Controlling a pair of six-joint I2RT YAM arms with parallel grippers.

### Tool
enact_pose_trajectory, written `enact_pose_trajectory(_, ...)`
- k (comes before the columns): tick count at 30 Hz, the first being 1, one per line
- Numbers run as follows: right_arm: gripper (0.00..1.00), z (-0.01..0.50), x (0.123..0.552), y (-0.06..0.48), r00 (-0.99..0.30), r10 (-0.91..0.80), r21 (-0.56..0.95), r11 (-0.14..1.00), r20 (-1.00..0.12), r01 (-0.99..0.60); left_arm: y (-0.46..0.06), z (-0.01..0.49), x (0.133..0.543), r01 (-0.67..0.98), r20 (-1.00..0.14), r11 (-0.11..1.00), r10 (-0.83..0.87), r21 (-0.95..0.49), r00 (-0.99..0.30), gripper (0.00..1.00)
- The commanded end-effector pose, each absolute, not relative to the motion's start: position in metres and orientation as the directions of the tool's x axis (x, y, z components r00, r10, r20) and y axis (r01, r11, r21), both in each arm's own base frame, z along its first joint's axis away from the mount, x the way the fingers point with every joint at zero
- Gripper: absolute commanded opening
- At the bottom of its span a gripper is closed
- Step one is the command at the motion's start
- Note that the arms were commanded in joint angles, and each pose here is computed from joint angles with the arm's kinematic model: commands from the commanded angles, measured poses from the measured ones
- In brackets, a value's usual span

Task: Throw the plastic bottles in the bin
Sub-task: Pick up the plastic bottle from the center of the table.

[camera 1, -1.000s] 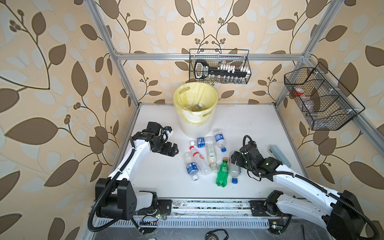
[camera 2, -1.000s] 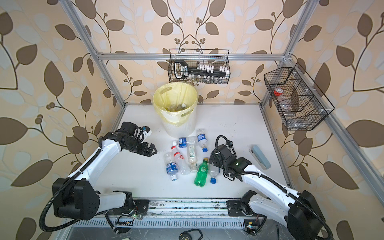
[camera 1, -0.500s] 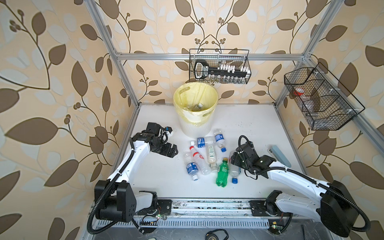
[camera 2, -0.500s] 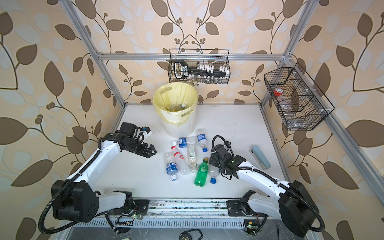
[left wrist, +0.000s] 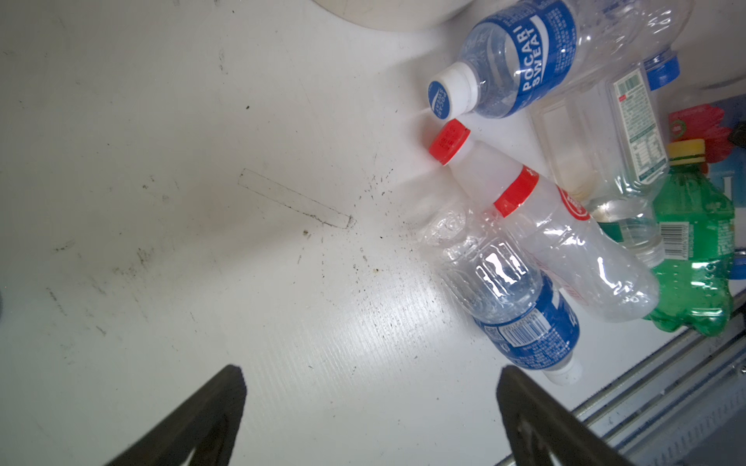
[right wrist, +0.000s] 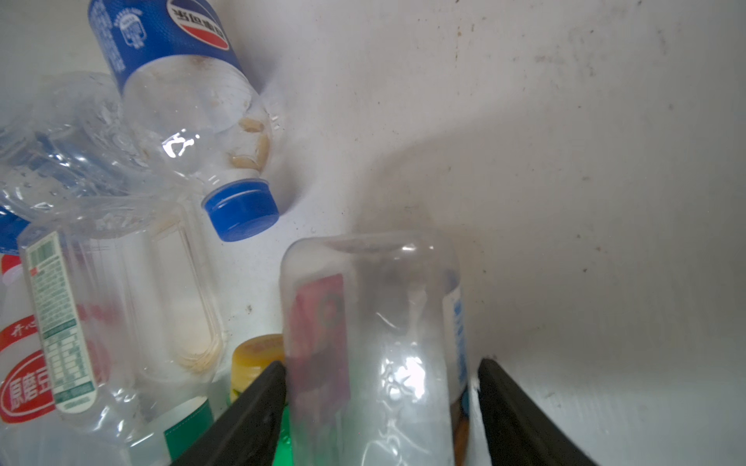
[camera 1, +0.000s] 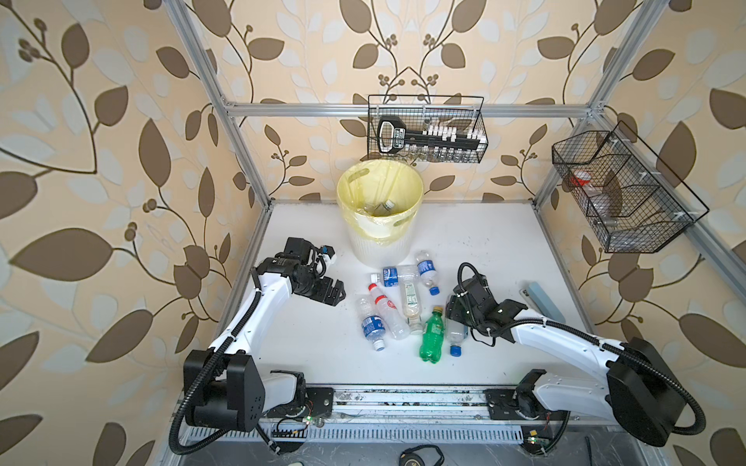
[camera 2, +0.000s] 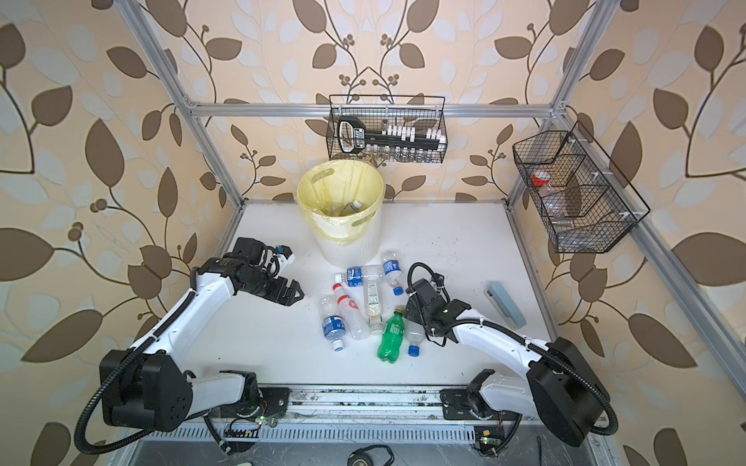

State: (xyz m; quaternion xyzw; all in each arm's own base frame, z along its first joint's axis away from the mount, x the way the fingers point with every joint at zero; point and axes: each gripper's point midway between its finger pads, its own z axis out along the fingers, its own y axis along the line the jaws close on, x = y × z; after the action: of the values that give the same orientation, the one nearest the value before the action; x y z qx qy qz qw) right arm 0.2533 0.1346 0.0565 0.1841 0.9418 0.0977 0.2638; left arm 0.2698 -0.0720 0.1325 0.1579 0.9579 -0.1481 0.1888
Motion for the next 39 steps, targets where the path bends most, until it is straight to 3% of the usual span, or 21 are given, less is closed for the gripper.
enact_pose_trajectory(1,0.71,0.044,0.250,0.132,-0.802,0.405,0.278,0.910,-0.439,0.307,-0.070,0.131,0.267,0.376,-0.409,0.905,0.272,-0.200,-0.871,0.99)
enact_pose_trajectory(8,0.55,0.043,0.252,0.130,-0.802,0.398,0.256,0.915,-0.445,0.312,-0.067,0.132,0.267,0.375,-0.416,0.910,0.275,-0.180,-0.867,0.99)
enact_pose_trajectory(18,0.54,0.082,0.253,0.125,-0.755,0.389,0.257,0.921,-0.529,0.294,-0.067,0.132,0.266,0.378,-0.411,0.907,0.279,-0.184,-0.868,0.99)
enact_pose_trajectory(33,0.54,0.122,0.263,0.129,-0.705,0.417,0.381,0.898,-0.573,0.221,-0.064,0.138,0.268,0.368,-0.431,0.914,0.267,-0.169,-0.862,0.99)
enact_pose_trajectory(39,0.53,0.160,0.275,0.134,-0.657,0.433,0.445,0.880,-0.617,0.163,-0.066,0.141,0.266,0.377,-0.451,0.910,0.268,-0.171,-0.851,0.99)
